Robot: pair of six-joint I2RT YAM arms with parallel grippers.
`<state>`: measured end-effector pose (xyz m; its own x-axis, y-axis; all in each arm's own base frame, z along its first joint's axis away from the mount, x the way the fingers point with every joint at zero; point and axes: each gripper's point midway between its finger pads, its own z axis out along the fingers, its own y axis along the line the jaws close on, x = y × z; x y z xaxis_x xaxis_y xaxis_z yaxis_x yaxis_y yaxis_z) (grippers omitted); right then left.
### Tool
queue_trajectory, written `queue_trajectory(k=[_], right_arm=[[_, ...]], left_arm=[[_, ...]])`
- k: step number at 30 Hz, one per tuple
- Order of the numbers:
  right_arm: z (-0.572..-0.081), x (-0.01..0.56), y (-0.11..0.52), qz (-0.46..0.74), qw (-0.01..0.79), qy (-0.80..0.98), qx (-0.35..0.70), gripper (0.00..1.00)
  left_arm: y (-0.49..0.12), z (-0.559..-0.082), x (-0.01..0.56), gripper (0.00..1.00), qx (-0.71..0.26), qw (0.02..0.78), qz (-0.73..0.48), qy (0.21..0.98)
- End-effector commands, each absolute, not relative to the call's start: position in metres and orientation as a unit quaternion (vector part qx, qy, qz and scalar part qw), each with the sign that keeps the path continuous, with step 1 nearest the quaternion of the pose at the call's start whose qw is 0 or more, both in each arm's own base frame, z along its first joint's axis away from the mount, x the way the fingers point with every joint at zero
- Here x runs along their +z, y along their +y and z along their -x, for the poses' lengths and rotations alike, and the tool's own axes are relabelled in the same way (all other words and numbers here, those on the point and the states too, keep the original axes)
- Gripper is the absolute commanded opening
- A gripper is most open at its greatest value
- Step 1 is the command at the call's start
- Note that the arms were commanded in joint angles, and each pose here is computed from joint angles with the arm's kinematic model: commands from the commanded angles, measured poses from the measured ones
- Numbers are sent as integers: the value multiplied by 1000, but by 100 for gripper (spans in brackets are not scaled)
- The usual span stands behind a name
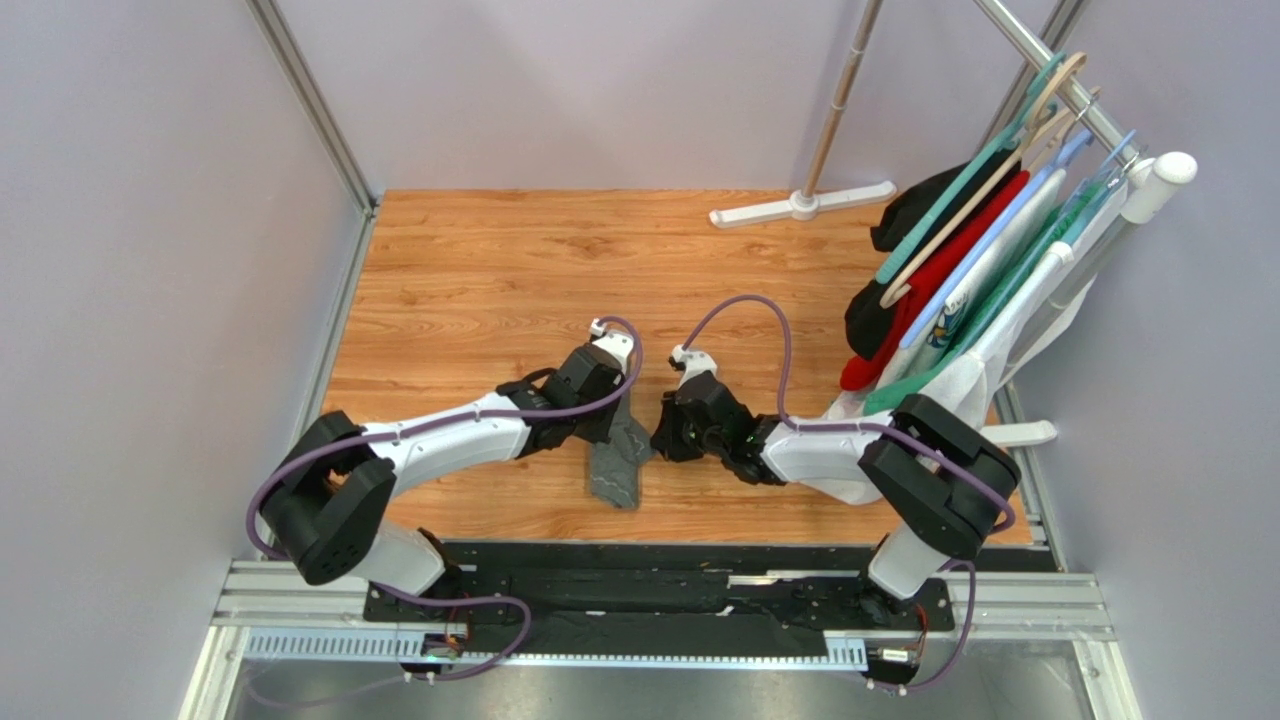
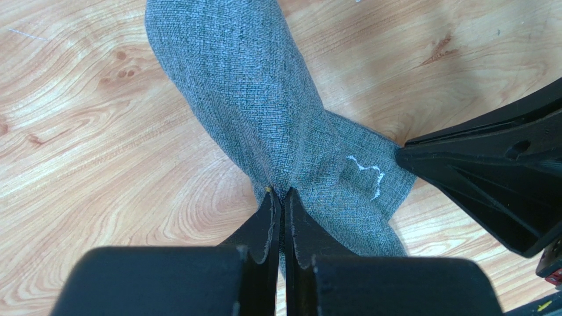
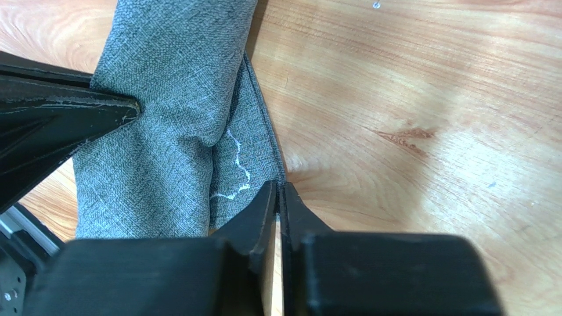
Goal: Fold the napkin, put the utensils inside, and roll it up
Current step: Roll the napkin with the utensil
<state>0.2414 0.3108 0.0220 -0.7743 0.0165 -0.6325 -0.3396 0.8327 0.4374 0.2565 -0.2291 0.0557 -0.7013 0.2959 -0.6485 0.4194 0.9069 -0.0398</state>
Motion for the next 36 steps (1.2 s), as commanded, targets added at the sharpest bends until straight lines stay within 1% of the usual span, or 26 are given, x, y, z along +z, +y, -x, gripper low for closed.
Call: queue_trajectory(k=[1, 2, 5, 7, 8, 10, 11, 12, 14, 16, 17, 20, 22, 23, 27, 32, 36], right_arm=[[-237, 36, 303, 113, 311, 909, 252, 11], [-240, 53, 306, 111, 327, 901, 262, 17], [-239, 81, 309, 115, 344, 889, 280, 31], [-235, 90, 314, 119, 351, 883, 289, 39], [-229, 97, 321, 126, 355, 878, 296, 45], [-225, 106, 333, 128, 363, 870, 308, 50], [-217, 111, 344, 138, 364, 865, 317, 59], [-217, 114, 353, 138, 366, 862, 323, 63], [-209, 118, 369, 147, 370, 856, 330, 68], [-213, 117, 382, 147, 382, 856, 317, 70], [-208, 113, 389, 156, 381, 857, 310, 70], [-208, 98, 396, 157, 395, 866, 265, 71], [-207, 97, 399, 153, 410, 860, 261, 71], [-198, 93, 400, 159, 411, 858, 264, 71], [-192, 105, 406, 151, 431, 845, 278, 71], [-193, 117, 393, 136, 449, 843, 262, 71], [-192, 121, 370, 117, 454, 850, 241, 71]], left_arm=[[-234, -264, 61, 0, -103, 351, -184, 912], [-234, -265, 61, 0, -102, 352, -183, 912], [-236, -264, 60, 0, -106, 348, -184, 913], [-237, -263, 59, 0, -110, 345, -181, 915], [-239, -263, 58, 0, -113, 343, -181, 915], [-241, -262, 58, 0, -120, 341, -178, 915], [-243, -262, 58, 0, -124, 340, -177, 915], [-243, -262, 58, 0, -124, 339, -177, 916], [-244, -262, 58, 0, -125, 337, -175, 917], [-245, -261, 58, 0, -128, 337, -174, 916], [-245, -262, 59, 0, -129, 338, -173, 916], [-249, -261, 60, 0, -137, 336, -175, 915], [-251, -261, 60, 0, -144, 336, -173, 915], [-251, -261, 60, 0, -147, 336, -172, 914], [-249, -262, 56, 0, -154, 333, -166, 916], [-241, -268, 52, 0, -156, 328, -153, 919], [-231, -274, 53, 0, -153, 337, -141, 918]])
